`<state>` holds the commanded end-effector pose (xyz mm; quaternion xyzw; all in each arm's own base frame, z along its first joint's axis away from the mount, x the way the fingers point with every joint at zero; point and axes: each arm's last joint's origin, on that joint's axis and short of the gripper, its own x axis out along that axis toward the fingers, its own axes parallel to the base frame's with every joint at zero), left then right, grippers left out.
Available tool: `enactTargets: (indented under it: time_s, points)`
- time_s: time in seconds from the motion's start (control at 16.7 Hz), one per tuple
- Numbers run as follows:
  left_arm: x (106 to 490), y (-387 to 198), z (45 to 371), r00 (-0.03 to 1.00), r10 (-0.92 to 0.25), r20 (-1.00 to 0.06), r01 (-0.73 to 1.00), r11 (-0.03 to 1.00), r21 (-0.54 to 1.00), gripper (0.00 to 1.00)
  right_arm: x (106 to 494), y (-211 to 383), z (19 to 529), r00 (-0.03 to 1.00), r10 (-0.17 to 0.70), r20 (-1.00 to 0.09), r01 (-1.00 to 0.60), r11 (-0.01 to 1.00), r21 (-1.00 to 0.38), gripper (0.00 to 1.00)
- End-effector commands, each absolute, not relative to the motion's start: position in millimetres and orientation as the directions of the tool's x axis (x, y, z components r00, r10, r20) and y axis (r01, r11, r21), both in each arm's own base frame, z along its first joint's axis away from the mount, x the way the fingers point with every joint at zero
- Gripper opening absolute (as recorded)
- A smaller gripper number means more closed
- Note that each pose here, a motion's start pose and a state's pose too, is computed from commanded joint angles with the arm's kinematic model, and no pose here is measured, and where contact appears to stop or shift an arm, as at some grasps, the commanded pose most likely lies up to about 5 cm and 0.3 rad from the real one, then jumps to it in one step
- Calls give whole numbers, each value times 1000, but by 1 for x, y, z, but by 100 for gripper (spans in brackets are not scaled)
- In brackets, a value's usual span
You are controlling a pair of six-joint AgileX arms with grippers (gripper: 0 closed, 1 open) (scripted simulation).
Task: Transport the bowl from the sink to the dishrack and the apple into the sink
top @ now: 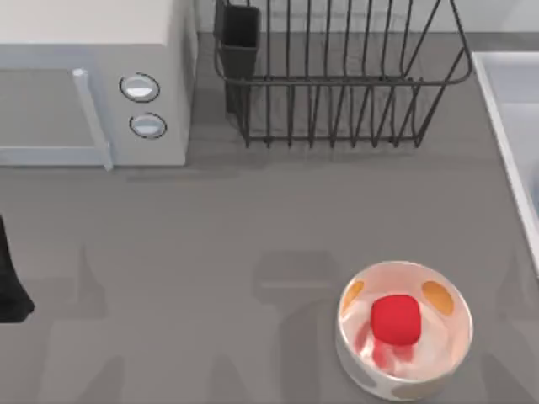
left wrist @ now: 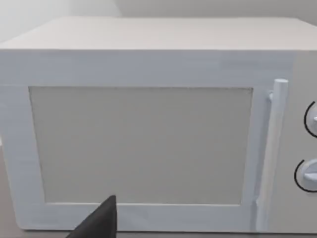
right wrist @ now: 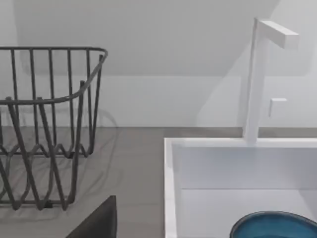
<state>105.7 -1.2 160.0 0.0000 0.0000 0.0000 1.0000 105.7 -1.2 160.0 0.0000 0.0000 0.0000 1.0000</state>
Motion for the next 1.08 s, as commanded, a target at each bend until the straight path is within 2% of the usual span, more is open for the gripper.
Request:
enactTargets:
  time_s: [0.24, 0.48, 0.78, 1.08]
  points:
    - [106, -1, 160, 1000, 0, 0, 0, 1000, 0, 100, 106, -2, 165, 1000, -7, -16, 7, 1000, -5, 100]
    - [106, -1, 160, 1000, 0, 0, 0, 1000, 0, 100, 110, -5, 194, 992, -37, -119, 33, 999, -35, 100]
    - [106, -1, 160, 1000, 0, 0, 0, 1000, 0, 100, 144, -12, 250, 929, -74, -362, 43, 995, -92, 100]
    - [106, -1, 160, 1000, 0, 0, 0, 1000, 0, 100, 225, -31, 293, 761, -94, -642, 15, 992, -127, 100]
